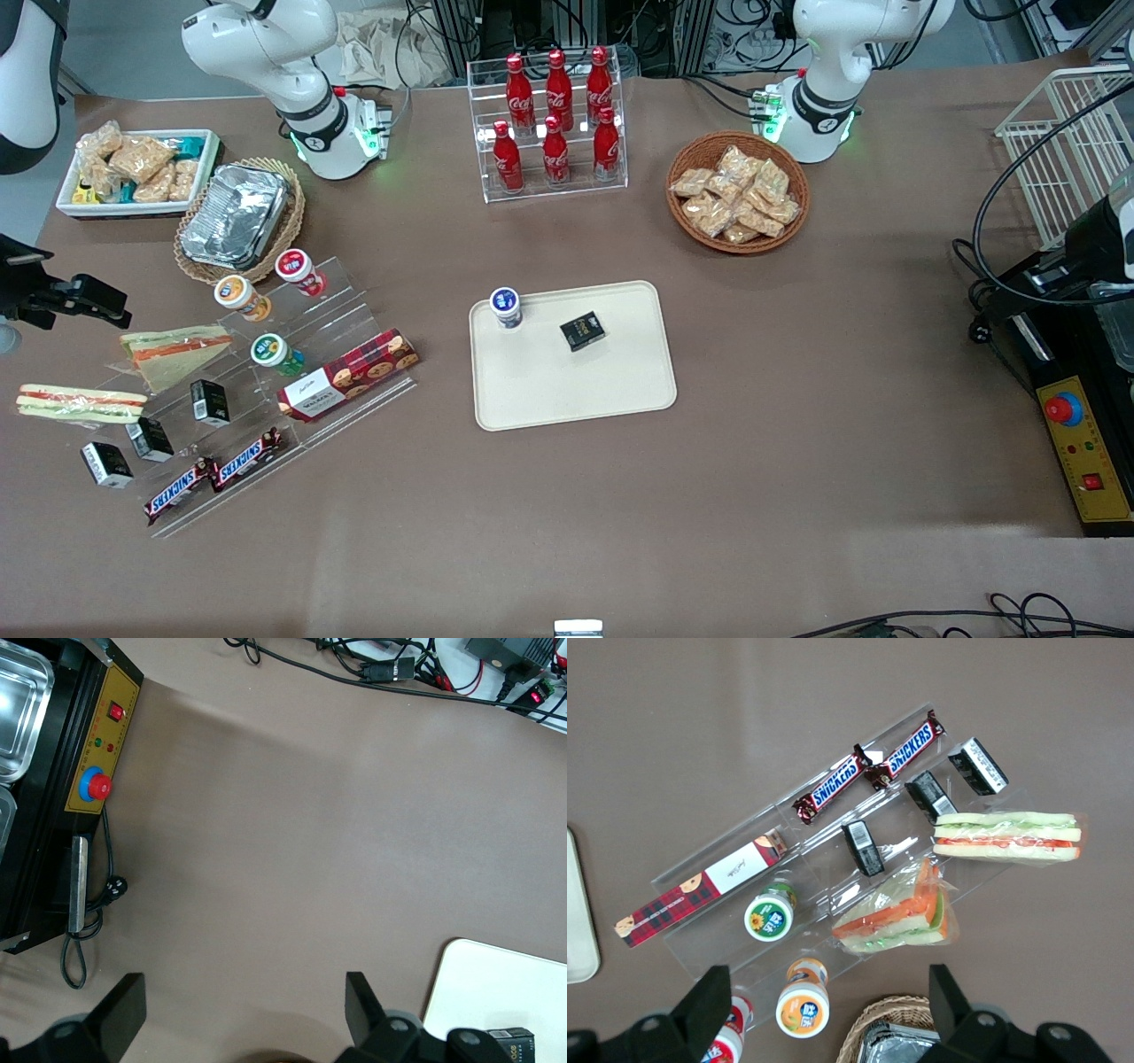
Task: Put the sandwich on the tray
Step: 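Move the right gripper toward the wrapped sandwiches on the acrylic rack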
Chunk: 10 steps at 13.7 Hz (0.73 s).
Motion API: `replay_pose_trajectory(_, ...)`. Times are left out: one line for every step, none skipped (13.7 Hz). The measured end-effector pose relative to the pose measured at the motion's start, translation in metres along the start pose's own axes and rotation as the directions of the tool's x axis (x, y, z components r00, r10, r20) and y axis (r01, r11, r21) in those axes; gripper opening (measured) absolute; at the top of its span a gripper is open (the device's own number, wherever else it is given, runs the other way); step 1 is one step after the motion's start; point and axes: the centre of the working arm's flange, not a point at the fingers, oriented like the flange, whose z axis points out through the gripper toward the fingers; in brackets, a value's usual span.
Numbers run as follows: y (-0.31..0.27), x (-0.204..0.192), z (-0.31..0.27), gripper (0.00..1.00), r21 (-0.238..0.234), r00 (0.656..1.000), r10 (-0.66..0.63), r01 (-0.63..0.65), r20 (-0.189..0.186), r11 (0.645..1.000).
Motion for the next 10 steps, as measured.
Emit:
replay_pose_trajectory(0.007, -0.001, 0.001, 0.99, -0.001, 1.000, 0.010, -0.010, 0.002, 1.000)
replay_pose_trajectory(0.016, -0.002, 0.001, 0.99, -0.001, 1.000, 0.006, -0.006, 0.003, 1.000)
replay_pose_trajectory(0.025, -0.003, 0.002, 0.99, -0.001, 1.000, -0.023, 0.023, 0.004, 1.000)
replay_pose_trajectory(0.034, -0.004, 0.003, 0.99, -0.002, 0.998, -0.069, 0.069, 0.006, 0.998)
replay_pose_trajectory(0.045, -0.005, 0.006, 0.99, -0.002, 0.994, -0.111, 0.111, 0.011, 0.994)
replay_pose_trajectory(0.059, -0.005, 0.010, 0.99, -0.003, 0.989, -0.149, 0.149, 0.020, 0.989)
replay_pose_trajectory(0.073, -0.005, 0.016, 0.99, -0.004, 0.981, -0.192, 0.192, 0.027, 0.981)
replay_pose_trajectory(0.087, -0.004, 0.022, 0.99, -0.010, 0.969, -0.246, 0.246, 0.025, 0.969)
replay_pose_trajectory(0.099, -0.001, 0.029, 0.99, -0.019, 0.951, -0.309, 0.309, 0.021, 0.951)
replay_pose_trajectory(0.109, 0.001, 0.035, 0.99, -0.025, 0.927, -0.375, 0.375, 0.023, 0.927)
